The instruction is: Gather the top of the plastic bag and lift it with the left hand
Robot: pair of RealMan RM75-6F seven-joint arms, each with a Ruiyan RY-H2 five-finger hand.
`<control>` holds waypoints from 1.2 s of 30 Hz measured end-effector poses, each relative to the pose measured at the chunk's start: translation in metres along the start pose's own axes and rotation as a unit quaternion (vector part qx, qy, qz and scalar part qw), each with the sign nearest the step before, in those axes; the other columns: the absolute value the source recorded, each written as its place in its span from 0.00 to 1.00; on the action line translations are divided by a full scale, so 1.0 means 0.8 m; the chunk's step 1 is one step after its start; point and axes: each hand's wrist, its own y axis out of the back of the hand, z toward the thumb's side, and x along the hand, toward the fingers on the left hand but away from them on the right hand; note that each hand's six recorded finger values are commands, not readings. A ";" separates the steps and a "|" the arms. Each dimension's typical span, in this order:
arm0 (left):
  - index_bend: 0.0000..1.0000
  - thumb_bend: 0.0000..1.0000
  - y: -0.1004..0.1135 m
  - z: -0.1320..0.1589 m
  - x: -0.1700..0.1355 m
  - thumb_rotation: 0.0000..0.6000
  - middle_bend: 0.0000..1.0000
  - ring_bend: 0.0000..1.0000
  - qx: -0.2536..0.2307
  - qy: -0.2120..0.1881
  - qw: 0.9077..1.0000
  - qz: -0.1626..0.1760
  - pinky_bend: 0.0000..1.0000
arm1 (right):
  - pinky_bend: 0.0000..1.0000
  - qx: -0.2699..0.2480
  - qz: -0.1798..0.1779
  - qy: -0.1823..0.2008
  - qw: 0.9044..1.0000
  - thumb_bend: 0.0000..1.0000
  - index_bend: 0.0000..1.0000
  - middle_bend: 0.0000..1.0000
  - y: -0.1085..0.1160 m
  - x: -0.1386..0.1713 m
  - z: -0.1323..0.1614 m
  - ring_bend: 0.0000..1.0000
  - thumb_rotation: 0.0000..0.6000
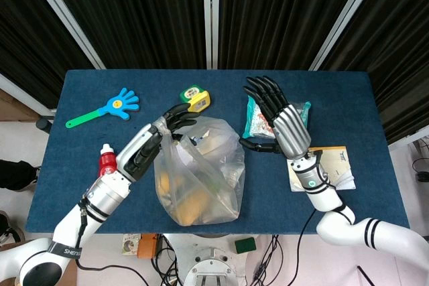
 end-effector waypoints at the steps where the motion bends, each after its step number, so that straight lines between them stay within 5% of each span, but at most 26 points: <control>1: 0.07 0.08 0.000 0.002 0.001 0.29 0.13 0.11 0.002 -0.002 1.000 0.000 0.34 | 0.00 -0.008 0.000 0.000 1.000 0.02 0.00 0.00 -0.004 -0.002 0.001 0.00 1.00; 21: 0.07 0.08 -0.003 0.009 0.006 0.30 0.13 0.11 0.008 -0.010 1.000 -0.004 0.35 | 0.00 -0.127 -0.012 -0.045 0.991 0.02 0.00 0.00 -0.060 -0.021 -0.009 0.00 1.00; 36: 0.07 0.08 -0.002 0.012 0.006 0.30 0.13 0.11 0.009 -0.009 1.000 -0.003 0.35 | 0.00 -0.230 0.011 -0.089 0.969 0.00 0.00 0.00 -0.094 -0.022 -0.025 0.00 1.00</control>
